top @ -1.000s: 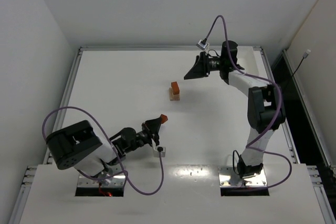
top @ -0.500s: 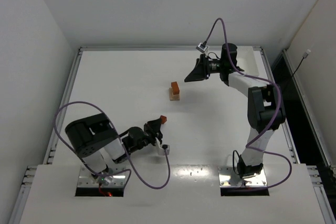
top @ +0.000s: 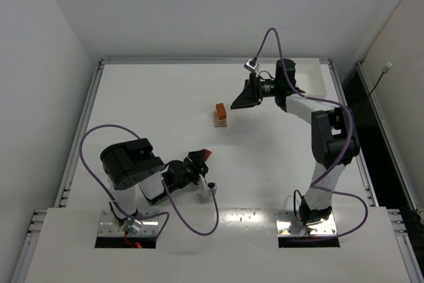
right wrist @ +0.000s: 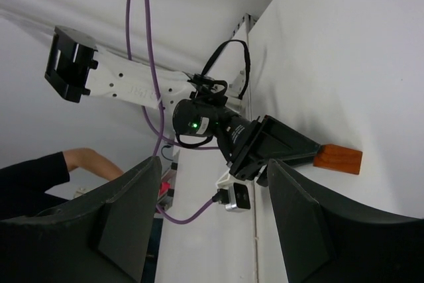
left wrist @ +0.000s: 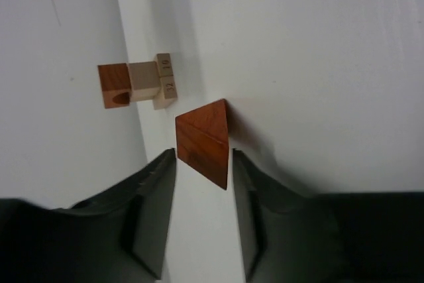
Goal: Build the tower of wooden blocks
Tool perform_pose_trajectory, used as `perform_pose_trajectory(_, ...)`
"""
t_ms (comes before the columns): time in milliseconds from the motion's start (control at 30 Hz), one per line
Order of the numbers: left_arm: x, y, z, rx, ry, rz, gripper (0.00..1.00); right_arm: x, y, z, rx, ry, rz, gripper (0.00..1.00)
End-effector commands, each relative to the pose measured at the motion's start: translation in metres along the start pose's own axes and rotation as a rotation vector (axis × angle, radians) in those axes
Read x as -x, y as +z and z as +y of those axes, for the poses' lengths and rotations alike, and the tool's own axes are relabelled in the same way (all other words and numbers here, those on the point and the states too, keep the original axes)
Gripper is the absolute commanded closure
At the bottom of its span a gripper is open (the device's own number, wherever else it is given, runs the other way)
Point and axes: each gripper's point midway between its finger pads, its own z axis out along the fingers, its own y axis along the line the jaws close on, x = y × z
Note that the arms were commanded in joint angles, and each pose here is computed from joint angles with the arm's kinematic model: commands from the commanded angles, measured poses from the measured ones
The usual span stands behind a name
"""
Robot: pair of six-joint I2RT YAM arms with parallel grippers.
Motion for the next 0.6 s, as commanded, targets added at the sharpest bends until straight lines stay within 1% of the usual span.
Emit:
perform_pose_trajectory(0,0.027,-0.018,0.096,0.410,-0.064,-0.115,0.61,-0.008,-0.004,0.032,0.089,-0.107,0.087,0.38)
perform_pose_trajectory(33,0.027,-0.018,0.096,0.410,-0.064,-0.115,0.55,-0.008,-0.004,0.032,0.089,-0.107,0.087,0.38)
perform_pose_trajectory(233,0.025,-0.018,0.096,0.411,-0.084,-0.110,0.53,-0.004,-0.003,0.029,0.089,-0.109,0.087,0.38)
perform_pose_trajectory(367,0.021,-0.022,0.098,0.425,-0.099,-0.091,0.40,-0.003,-0.003,0.027,0.089,-0.109,0.087,0.38)
perform_pose_trajectory(433,0.021,-0.025,0.105,0.451,-0.118,-0.088,0.36,0.000,-0.003,0.029,0.089,-0.109,0.087,0.38)
perform_pose_trajectory(533,0.019,-0.028,0.106,0.441,-0.143,-0.082,0.31,-0.001,-0.003,0.026,0.089,-0.100,0.087,0.38)
perform_pose_trajectory(567,0.019,-0.028,0.105,0.431,-0.158,-0.083,0.31,0.001,-0.003,0.027,0.089,-0.109,0.087,0.38)
